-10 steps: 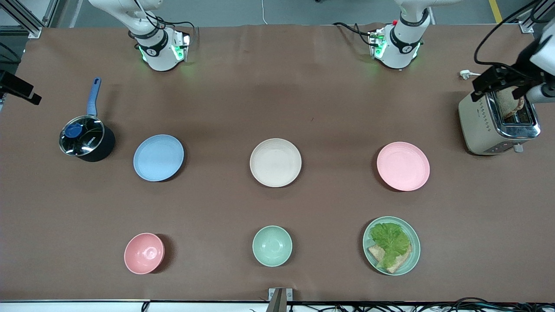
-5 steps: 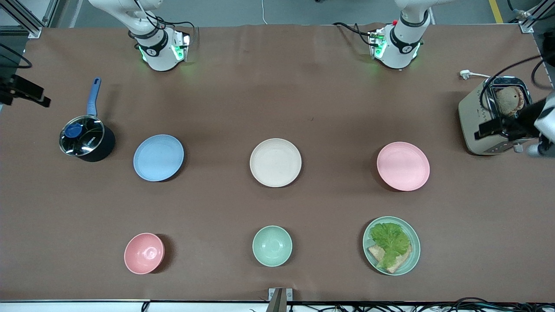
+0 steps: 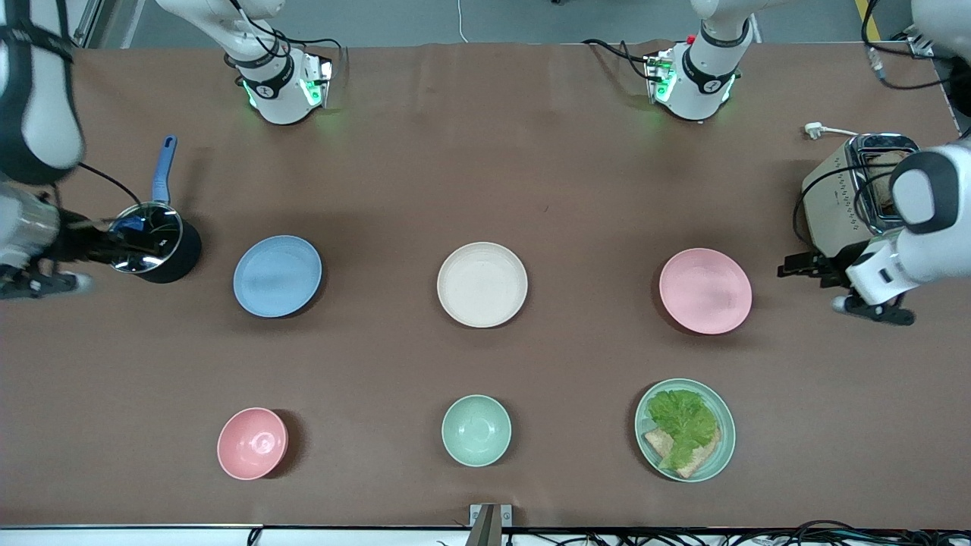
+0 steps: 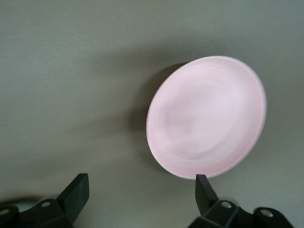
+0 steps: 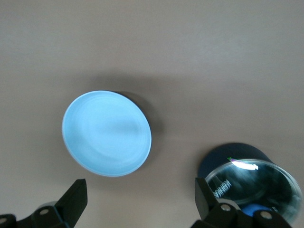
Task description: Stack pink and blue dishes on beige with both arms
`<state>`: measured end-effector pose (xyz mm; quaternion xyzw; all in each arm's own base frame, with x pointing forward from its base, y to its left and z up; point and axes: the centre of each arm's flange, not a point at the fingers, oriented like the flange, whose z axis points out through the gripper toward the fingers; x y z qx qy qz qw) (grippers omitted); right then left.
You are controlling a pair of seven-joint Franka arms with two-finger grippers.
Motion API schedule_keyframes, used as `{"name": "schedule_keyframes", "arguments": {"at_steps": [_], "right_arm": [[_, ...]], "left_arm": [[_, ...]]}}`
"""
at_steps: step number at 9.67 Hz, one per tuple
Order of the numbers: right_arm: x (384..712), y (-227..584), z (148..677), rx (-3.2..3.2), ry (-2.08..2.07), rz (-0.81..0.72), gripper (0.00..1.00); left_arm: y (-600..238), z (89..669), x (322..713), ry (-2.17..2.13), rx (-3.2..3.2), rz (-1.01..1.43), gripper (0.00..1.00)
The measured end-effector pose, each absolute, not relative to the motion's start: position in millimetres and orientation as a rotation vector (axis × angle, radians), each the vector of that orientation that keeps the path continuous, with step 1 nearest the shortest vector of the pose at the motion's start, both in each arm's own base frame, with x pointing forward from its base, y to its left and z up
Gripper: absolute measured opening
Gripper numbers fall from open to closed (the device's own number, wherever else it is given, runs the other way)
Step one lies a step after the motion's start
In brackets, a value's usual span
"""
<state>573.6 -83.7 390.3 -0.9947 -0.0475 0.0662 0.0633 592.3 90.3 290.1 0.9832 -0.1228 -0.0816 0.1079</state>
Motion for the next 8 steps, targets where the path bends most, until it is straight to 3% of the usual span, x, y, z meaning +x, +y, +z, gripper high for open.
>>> {"name": "schedule_keyframes", "arguments": {"at_steps": [3, 4, 5, 7, 8], "right_arm": [[558, -79, 275, -2.903, -0.164, 0.189, 1.0], [553, -82, 251, -2.892, -0.183, 0.163, 1.0], [545, -87, 231, -2.886, -0.179, 0.15, 1.0], [530, -86, 207, -2.853, -0.176, 0.174, 0.97], [526, -85, 200, -2.836, -0.197, 0.184, 0.93]], "left_arm": [[85, 218, 595, -0.392, 2.858, -0.269, 0.76], [78, 208, 596, -0.405, 2.848, -0.273, 0.7], [72, 202, 596, -0.398, 2.831, -0.278, 0.55], [68, 191, 594, -0.373, 2.805, -0.292, 0.44], [66, 188, 594, -0.375, 2.8, -0.296, 0.28]]}}
